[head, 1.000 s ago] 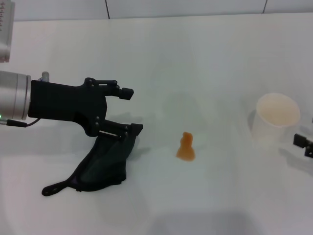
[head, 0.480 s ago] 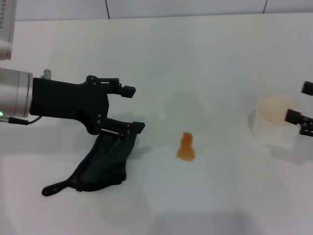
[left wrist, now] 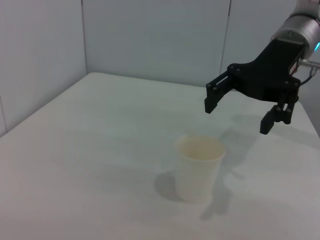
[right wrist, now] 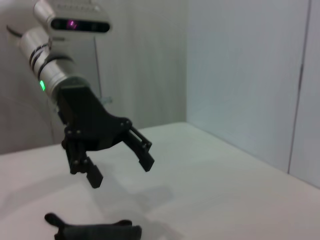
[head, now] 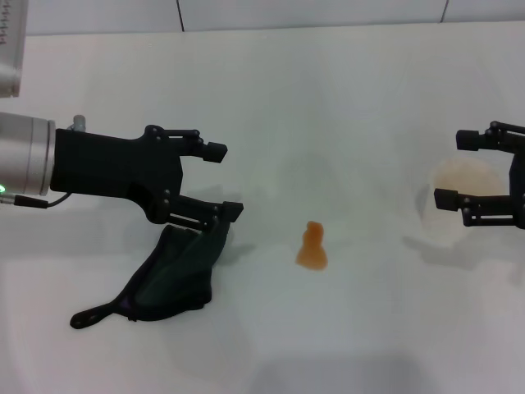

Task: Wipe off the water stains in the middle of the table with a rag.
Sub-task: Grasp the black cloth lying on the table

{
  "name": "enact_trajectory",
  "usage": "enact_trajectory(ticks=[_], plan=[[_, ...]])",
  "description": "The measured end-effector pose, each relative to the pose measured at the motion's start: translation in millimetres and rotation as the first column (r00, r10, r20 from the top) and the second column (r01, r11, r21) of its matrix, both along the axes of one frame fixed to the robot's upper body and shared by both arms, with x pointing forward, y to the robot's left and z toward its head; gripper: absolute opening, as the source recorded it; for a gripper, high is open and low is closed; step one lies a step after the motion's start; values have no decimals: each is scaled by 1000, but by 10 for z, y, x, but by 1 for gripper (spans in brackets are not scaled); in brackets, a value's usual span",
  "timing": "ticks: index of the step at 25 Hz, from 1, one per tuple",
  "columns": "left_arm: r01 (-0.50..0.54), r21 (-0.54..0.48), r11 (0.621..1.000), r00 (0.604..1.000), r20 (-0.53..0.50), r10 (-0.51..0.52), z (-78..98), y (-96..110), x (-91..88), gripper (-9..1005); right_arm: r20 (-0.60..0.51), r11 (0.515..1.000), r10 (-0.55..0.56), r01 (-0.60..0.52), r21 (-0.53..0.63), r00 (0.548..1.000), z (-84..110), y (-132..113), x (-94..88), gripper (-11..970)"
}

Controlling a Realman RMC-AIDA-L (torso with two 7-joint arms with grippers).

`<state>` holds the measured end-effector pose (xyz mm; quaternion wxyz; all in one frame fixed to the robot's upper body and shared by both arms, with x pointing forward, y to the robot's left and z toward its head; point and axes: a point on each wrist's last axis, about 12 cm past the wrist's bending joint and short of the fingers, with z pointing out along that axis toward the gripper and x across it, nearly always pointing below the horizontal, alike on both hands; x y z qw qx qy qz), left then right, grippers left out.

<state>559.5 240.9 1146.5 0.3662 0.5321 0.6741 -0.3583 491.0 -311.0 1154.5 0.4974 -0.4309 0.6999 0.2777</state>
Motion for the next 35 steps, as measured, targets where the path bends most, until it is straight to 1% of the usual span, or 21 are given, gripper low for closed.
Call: enact_trajectory(ticks=[4,12,19,23,24,26,31,35], plan=[[-15,6,1000,1000,-24,15,1,19,4,889,-8,999,20,-20,-49,1000,94,76,38,869],[-40,13,999,998,-51,41,1,61,9,889,-60,985,43,-53,-165,997,235,261,135,868],[-87,49,995,986,-142,93,1,140,12,890,-64,983,45,-56,-172,997,281,307,157,868],[-103,95,990,971,-206,120,13,216,-1,890,-67,984,46,-57,-169,997,273,326,162,868],[-103,95,990,971,-206,120,13,216,-1,890,-67,984,48,-59,-168,997,266,341,165,868],[-96,175,980,953,-269,141,27,270,2,890,-66,984,51,-62,-168,997,254,373,174,867],[-69,261,963,937,-315,152,63,270,34,889,-66,983,58,-68,-169,996,234,417,182,867],[-58,308,950,931,-326,163,69,276,54,889,-64,983,63,-73,-167,996,224,442,185,867]])
